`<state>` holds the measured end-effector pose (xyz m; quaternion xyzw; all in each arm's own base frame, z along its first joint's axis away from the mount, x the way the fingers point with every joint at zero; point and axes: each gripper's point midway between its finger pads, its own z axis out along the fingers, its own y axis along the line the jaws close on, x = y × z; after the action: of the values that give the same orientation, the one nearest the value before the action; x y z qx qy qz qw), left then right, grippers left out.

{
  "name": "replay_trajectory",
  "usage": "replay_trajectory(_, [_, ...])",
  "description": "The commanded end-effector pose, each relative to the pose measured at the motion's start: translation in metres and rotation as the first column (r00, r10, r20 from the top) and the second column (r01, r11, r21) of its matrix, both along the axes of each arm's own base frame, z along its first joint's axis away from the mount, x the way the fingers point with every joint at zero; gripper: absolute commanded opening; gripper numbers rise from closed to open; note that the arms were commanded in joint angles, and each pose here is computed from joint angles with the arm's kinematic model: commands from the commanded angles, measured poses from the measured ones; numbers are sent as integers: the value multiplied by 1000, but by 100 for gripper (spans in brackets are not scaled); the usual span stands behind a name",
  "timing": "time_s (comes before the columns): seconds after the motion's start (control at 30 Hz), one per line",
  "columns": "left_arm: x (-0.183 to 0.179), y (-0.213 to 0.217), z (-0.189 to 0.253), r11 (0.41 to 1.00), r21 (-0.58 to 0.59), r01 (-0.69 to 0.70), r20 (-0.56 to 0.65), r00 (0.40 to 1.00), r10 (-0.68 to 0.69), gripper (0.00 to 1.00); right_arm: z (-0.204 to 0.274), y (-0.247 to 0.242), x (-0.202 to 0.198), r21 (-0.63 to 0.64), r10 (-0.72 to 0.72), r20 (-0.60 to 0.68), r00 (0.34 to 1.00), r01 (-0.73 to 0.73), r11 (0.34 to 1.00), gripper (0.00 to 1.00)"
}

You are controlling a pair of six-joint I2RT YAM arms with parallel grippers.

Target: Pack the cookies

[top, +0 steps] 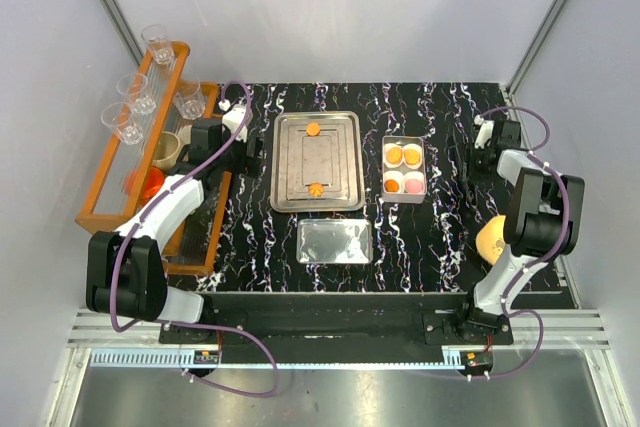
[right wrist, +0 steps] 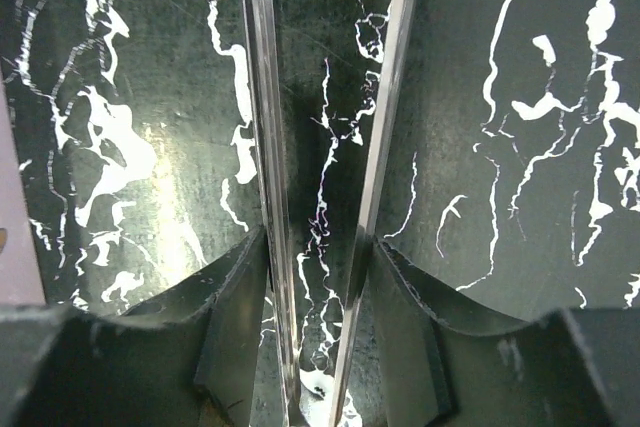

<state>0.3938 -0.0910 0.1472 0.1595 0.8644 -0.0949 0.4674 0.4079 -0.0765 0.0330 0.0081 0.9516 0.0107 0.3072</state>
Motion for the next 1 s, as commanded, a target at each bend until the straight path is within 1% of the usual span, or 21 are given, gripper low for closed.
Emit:
replay_trajectory(0.0, [14, -5, 23, 1000, -14, 16, 71, 997, -15, 99, -1, -6, 3, -24, 22, -38, 999, -23, 999, 49])
replay_trajectory(0.03, [13, -5, 23, 1000, -11, 15, 70, 997, -14, 99, -3, -7, 3, -26, 25, -43, 999, -26, 999, 49])
replay_trajectory(0.13, [14, -5, 22, 1000, -12, 14, 68, 998, -14, 99, -7, -6, 1, -18, 32, -74, 997, -34, 999, 56])
replay_trajectory(0.2, [14, -5, 22, 1000, -13, 16, 68, 998, -15, 99, -8, -7, 0, -22, 33, -91, 995, -35, 999, 58])
replay_trajectory(0.4, [13, -5, 22, 1000, -11, 15, 66, 998, -14, 99, 7, -7, 0, -27, 36, -69, 997, -38, 999, 65])
replay_trajectory(0.47, [14, -5, 23, 1000, -13, 14, 70, 997, -14, 99, 21, -6, 1, -32, 37, -39, 999, -38, 999, 67])
replay_trajectory(0.53, [14, -5, 23, 1000, -13, 14, 70, 997, -14, 99, 37, -5, 1, -36, 38, -4, 999, -38, 999, 73])
replay_trajectory(0.63, [13, -5, 24, 1000, -14, 16, 71, 997, -15, 99, 60, -3, -2, -40, 42, 31, 999, -41, 998, 75])
replay_trajectory(0.83, [12, -6, 26, 1000, -13, 23, 77, 997, -22, 99, 113, 0, -8, -61, 49, 139, 989, -41, 997, 84])
replay_trajectory(0.93, [9, -7, 25, 999, -7, 42, 67, 997, -41, 99, 135, 12, -18, -32, 78, 175, 981, -74, 997, 86])
replay_trajectory(0.97, [7, -7, 25, 999, -2, 52, 63, 997, -51, 99, 139, 22, -21, -1, 108, 184, 977, -109, 994, 86])
